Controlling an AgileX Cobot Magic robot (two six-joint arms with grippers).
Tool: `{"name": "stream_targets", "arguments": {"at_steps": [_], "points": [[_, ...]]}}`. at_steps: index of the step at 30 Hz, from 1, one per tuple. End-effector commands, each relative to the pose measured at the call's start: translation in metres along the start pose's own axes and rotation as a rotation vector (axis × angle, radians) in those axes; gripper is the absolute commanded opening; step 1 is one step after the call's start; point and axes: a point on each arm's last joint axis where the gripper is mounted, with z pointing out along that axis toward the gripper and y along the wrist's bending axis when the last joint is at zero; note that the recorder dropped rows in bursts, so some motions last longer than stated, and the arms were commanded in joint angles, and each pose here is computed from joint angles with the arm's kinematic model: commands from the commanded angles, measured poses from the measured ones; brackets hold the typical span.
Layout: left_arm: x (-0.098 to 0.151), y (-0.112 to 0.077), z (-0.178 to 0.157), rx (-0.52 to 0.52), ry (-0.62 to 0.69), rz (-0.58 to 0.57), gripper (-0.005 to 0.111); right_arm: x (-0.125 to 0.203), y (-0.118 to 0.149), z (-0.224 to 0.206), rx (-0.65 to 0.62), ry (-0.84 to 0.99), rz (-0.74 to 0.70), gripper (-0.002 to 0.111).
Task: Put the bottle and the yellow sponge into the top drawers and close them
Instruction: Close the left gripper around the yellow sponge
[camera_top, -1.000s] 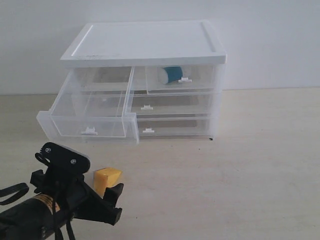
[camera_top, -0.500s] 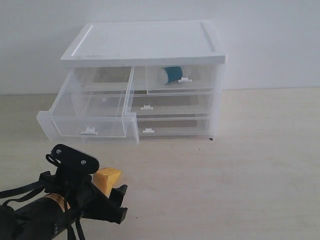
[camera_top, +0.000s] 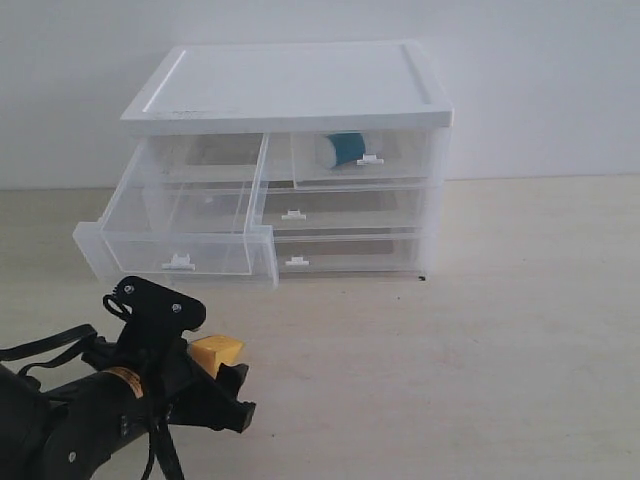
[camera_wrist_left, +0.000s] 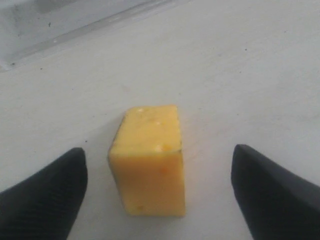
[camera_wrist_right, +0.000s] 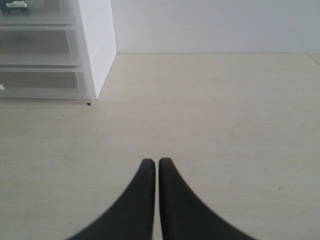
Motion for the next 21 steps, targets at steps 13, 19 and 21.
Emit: {"name": "stream_targets", "arguments": {"at_steps": [13, 19, 21], "points": [[0.0015, 0.0003, 0.0008, -0.001, 0.018, 0.01, 0.006, -0.0014, -0.0003, -0.0005, 0.004, -0.015, -0.006, 0.0], [0.0036, -0.0008, -0.0006, 0.015, 0.055, 0.01, 0.004, -0.0014, -0.0003, -0.0005, 0.004, -0.015, -0.006, 0.0], [0.0018, -0.0014, -0.0032, 0.027, 0.065, 0.023, 0.004, -0.0014, -0.0003, -0.0005, 0.004, -0.015, -0.006, 0.0]]}}
